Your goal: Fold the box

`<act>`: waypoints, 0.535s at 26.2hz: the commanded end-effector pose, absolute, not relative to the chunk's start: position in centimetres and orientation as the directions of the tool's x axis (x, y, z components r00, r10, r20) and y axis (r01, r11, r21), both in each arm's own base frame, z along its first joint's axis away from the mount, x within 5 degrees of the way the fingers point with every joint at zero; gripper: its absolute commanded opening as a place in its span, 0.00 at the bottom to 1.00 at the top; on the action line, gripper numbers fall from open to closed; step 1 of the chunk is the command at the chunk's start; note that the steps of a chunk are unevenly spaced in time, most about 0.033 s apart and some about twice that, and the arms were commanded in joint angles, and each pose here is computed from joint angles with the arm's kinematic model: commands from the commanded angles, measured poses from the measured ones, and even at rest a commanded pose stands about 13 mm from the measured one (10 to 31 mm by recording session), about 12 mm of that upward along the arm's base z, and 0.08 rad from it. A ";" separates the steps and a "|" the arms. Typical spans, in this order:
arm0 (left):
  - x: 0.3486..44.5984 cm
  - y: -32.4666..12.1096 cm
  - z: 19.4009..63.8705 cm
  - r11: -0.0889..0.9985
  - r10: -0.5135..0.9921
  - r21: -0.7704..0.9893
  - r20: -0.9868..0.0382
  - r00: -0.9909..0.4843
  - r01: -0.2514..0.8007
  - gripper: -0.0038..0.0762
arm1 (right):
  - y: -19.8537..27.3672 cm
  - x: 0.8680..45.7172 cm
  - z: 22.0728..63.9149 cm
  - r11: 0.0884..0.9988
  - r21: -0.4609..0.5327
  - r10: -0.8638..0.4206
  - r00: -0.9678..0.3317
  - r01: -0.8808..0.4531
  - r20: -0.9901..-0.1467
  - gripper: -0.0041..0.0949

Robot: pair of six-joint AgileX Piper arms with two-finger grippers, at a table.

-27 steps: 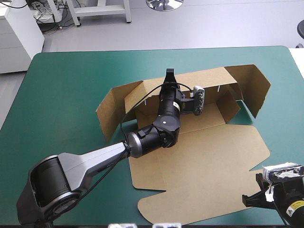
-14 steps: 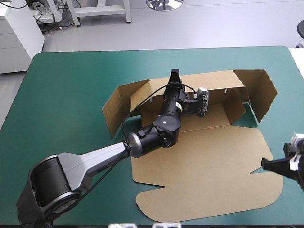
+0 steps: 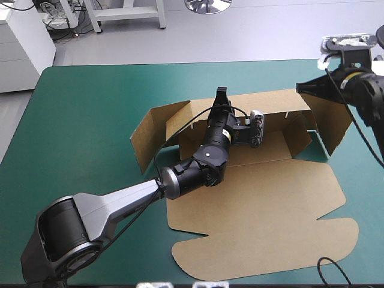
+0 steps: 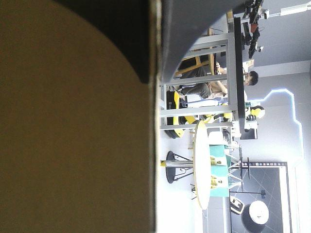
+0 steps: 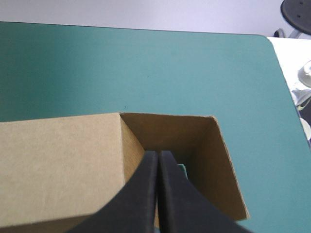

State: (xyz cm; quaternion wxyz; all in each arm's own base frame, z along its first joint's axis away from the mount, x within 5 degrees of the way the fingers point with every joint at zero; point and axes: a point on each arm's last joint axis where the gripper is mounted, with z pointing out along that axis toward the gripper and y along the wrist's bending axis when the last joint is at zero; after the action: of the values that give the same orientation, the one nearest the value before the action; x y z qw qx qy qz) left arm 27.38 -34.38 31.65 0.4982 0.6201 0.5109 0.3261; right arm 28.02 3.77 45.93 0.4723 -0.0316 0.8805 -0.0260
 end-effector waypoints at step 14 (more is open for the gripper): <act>26.7 -33.6 35.3 0.076 0.946 0.970 -0.144 0.291 0.233 0.04 | -2.5 40.6 41.8 0.968 0.206 0.057 -0.667 -0.146 -0.743 0.02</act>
State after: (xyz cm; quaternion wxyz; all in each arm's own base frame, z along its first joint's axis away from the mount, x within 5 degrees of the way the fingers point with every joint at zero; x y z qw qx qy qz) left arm 27.38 -34.39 31.65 0.4984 0.6203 0.5106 0.3257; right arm 40.13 -2.50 40.21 0.3691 -0.0166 0.9222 0.1142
